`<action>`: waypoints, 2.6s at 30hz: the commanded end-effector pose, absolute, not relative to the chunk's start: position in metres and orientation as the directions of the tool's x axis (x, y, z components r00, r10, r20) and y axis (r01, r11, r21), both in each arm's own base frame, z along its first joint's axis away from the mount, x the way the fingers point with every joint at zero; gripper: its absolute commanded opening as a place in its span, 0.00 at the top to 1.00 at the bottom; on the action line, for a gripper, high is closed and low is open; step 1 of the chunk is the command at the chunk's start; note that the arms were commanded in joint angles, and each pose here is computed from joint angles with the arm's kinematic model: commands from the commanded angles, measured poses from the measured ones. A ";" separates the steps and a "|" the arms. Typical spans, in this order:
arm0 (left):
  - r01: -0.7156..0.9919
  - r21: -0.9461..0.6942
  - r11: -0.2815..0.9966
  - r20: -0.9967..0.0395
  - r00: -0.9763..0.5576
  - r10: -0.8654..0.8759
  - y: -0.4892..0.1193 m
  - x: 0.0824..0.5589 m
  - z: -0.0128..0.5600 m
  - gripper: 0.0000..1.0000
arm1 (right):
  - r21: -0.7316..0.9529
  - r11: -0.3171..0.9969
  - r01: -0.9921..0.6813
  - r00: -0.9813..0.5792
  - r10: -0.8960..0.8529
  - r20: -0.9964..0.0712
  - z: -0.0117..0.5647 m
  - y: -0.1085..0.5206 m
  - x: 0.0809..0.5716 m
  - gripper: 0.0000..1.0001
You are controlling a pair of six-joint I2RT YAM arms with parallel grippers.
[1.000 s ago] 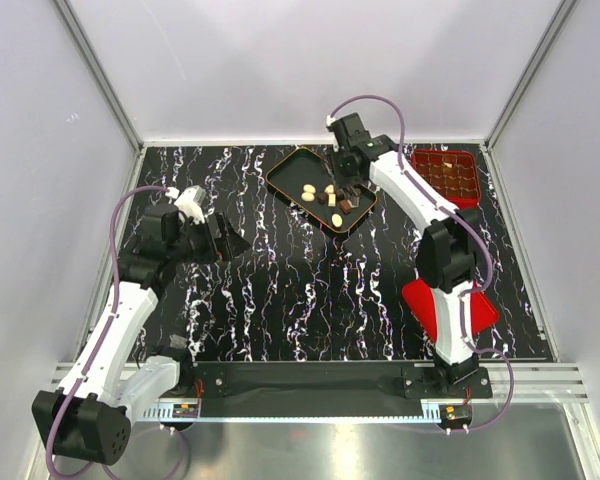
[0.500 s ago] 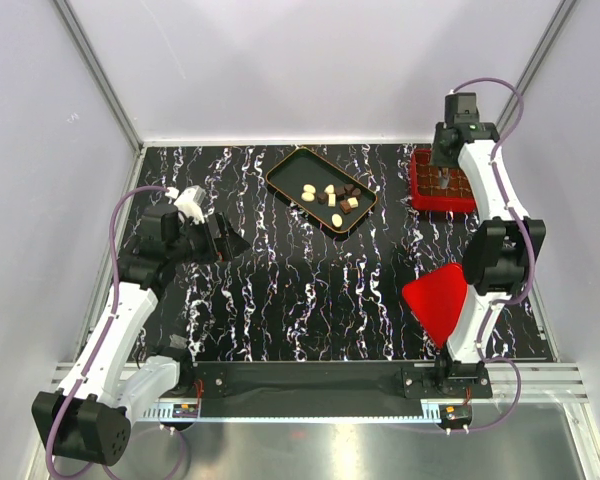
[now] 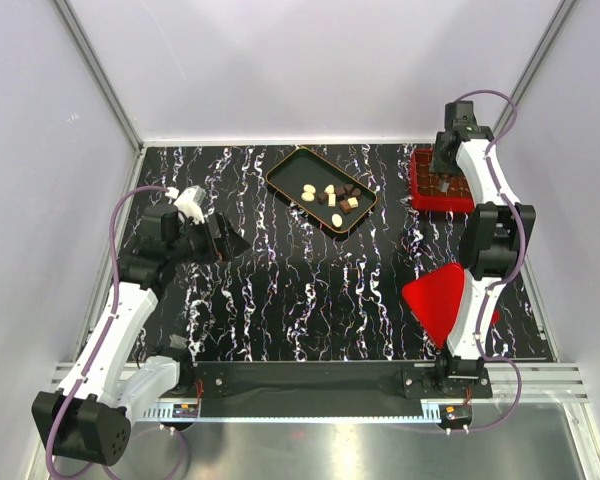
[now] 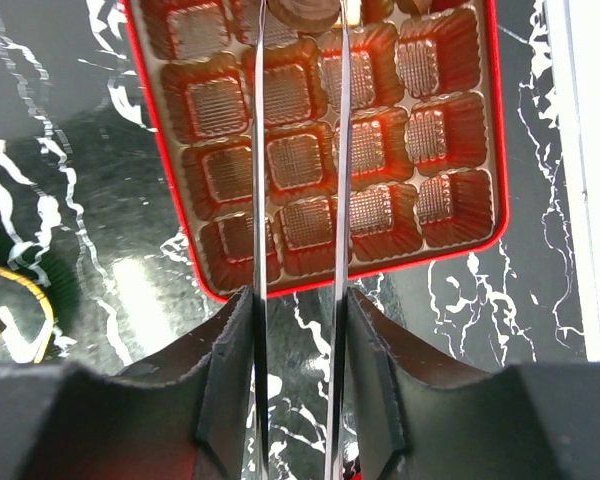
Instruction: Pack the chocolate
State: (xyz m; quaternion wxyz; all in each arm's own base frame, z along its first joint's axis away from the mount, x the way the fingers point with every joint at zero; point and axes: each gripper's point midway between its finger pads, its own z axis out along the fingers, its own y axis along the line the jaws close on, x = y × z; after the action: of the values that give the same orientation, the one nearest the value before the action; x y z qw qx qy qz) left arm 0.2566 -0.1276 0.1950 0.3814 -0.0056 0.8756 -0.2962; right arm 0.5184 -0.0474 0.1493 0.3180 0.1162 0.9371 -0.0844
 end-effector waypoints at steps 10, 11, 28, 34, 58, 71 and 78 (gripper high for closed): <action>0.248 -0.506 0.826 -0.701 -0.676 -0.227 -0.128 0.264 0.203 0.01 | -0.030 0.965 0.262 -0.705 0.170 -0.689 0.170 -0.045 0.544 0.53; 0.248 -0.507 0.825 -0.701 -0.676 -0.228 -0.128 0.264 0.204 0.01 | -0.024 0.966 0.257 -0.703 0.170 -0.691 0.171 -0.043 0.545 0.53; 0.265 -0.508 0.820 -0.715 -0.660 -0.229 -0.128 0.260 0.209 0.01 | 0.073 0.981 0.179 -0.633 0.172 -0.755 0.257 0.009 0.517 0.48; 0.266 -0.505 0.821 -0.721 -0.654 -0.231 -0.127 0.259 0.210 0.01 | 0.084 0.994 -0.066 -0.692 0.015 -0.722 0.240 0.128 0.472 0.48; 0.256 -0.503 0.826 -0.715 -0.659 -0.231 -0.126 0.261 0.208 0.01 | 0.027 0.968 -0.250 -0.821 -0.197 -0.537 0.138 0.216 0.369 0.51; 0.253 -0.504 0.826 -0.713 -0.661 -0.233 -0.127 0.260 0.207 0.01 | 0.048 0.967 -0.251 -0.829 -0.189 -0.526 0.132 0.209 0.348 0.52; 0.252 -0.504 0.826 -0.712 -0.663 -0.231 -0.127 0.261 0.206 0.01 | 0.042 0.965 -0.257 -0.830 -0.198 -0.521 0.123 0.210 0.351 0.53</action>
State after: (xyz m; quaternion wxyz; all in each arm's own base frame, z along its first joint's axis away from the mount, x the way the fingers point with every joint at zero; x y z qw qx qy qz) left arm 0.2549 -0.1273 0.2001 0.3902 -0.0033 0.8713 -0.2975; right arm 0.3426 0.2002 0.1108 0.2360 -0.1190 0.9635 0.0413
